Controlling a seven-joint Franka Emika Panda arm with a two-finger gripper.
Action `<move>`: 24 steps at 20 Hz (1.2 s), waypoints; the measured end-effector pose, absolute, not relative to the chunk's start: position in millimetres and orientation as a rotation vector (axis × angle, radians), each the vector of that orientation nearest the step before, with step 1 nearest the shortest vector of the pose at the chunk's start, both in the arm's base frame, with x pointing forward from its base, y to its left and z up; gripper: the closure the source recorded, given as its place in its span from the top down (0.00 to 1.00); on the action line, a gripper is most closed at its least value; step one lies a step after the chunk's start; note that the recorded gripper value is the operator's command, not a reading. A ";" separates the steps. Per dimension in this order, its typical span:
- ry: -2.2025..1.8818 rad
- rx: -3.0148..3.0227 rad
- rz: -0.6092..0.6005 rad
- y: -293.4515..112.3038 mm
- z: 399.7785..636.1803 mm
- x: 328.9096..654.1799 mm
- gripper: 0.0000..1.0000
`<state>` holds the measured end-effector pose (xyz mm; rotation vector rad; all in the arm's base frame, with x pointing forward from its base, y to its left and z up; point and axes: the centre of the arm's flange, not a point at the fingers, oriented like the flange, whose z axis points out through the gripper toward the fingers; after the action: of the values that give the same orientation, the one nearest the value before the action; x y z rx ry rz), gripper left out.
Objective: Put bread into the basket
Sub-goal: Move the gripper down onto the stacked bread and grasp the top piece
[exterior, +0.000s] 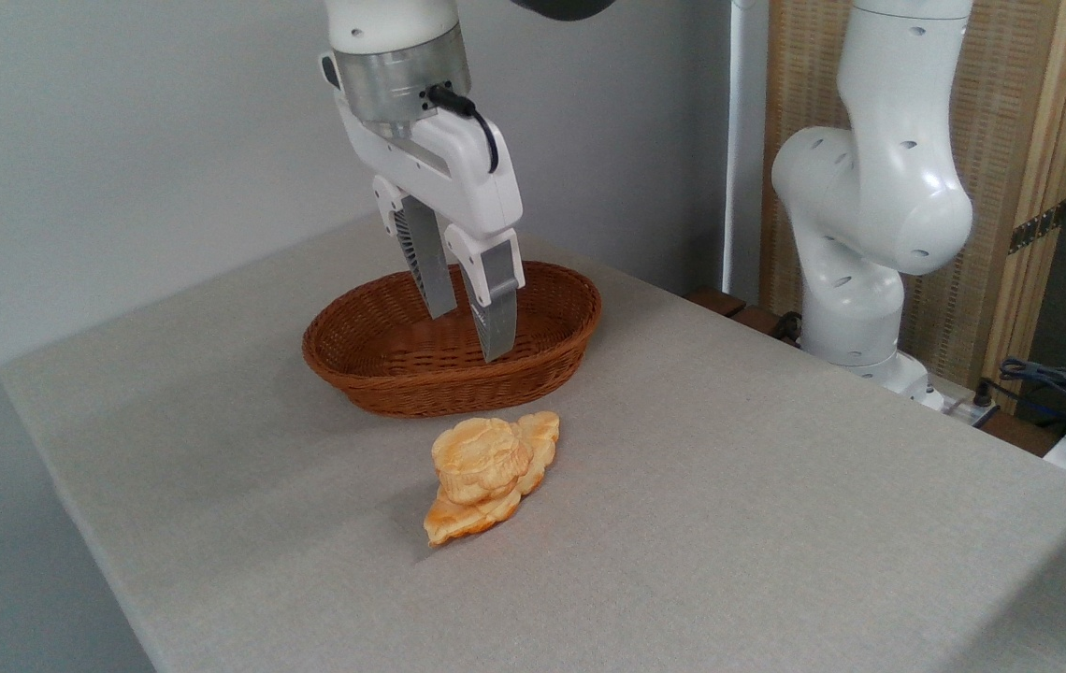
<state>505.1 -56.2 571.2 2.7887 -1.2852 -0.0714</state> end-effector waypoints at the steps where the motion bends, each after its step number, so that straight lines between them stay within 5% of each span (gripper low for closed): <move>1: -1.287 2.787 -0.081 -57.6 568.0 506.5 1.00; 11: -1.368 2.813 -0.003 -65.6 530.0 526.4 1.00; 18: -1.422 2.843 -0.046 -59.6 488.0 535.8 1.00; 24: -1.420 2.841 -0.086 -58.7 474.8 537.7 1.00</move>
<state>537.7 -58.7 474.8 2.8411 -1.4202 -0.0855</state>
